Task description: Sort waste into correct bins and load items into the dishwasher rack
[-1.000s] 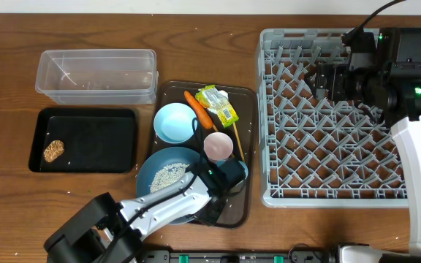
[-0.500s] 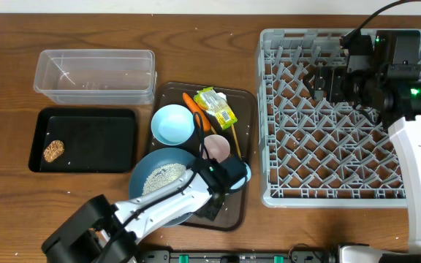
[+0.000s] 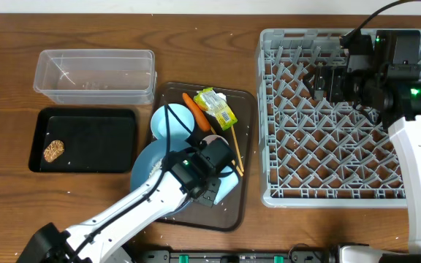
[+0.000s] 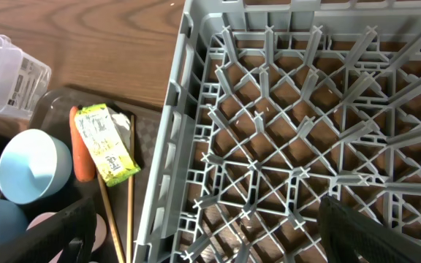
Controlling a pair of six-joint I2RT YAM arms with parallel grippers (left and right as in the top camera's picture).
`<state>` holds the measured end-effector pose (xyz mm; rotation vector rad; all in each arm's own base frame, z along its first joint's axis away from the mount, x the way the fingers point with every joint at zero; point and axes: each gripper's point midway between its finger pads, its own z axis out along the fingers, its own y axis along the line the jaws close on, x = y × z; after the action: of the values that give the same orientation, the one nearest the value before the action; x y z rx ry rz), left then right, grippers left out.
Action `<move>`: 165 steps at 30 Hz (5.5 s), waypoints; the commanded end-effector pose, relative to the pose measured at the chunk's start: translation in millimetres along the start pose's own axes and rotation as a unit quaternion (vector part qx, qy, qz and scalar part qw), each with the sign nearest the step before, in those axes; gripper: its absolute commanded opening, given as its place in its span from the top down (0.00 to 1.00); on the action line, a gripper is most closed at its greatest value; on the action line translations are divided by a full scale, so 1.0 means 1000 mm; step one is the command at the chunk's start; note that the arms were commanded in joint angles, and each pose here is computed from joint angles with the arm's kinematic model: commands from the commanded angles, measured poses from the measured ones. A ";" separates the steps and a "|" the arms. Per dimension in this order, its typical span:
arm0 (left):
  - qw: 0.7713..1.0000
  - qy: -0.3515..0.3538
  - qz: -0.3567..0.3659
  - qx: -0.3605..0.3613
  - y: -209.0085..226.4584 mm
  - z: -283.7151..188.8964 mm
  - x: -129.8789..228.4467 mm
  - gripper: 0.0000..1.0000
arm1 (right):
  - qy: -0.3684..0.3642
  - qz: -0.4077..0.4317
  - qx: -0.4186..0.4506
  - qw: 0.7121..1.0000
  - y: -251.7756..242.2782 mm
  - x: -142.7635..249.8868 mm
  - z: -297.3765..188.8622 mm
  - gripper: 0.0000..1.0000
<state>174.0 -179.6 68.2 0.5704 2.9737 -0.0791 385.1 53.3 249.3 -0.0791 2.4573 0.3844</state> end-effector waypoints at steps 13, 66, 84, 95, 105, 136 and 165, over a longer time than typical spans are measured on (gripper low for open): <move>0.989 -0.127 -0.081 0.010 0.033 -0.081 -0.056 0.94 | 0.005 0.000 0.002 1.000 -0.002 0.003 0.005 0.09; 0.849 -0.390 -0.312 0.170 0.257 -0.152 -0.116 0.94 | 0.009 0.001 0.017 1.000 -0.008 0.005 0.005 0.09; 0.812 -0.434 -0.292 0.257 0.268 -0.172 -0.093 0.94 | 0.010 0.001 0.017 1.000 -0.008 0.005 0.005 0.08; 0.786 -0.467 -0.268 0.304 0.275 -0.163 -0.084 0.94 | 0.009 0.001 0.017 1.000 -0.008 0.005 0.005 0.07; 0.763 -0.463 -0.235 0.385 0.269 -0.151 -0.090 0.94 | 0.013 0.002 0.017 1.000 -0.008 0.007 0.005 0.08; 0.717 -0.459 -0.260 0.455 0.261 -0.172 -0.066 0.94 | 0.017 0.003 0.017 1.000 -0.008 0.009 0.005 0.07; 0.916 -0.297 -0.193 0.188 0.110 -0.139 -0.044 0.94 | 0.009 0.003 0.017 1.000 -0.007 0.005 0.005 0.07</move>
<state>237.3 -91.5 225.0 -0.0552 2.3514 -0.9402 383.6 48.4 244.4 -0.0640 2.4752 0.3492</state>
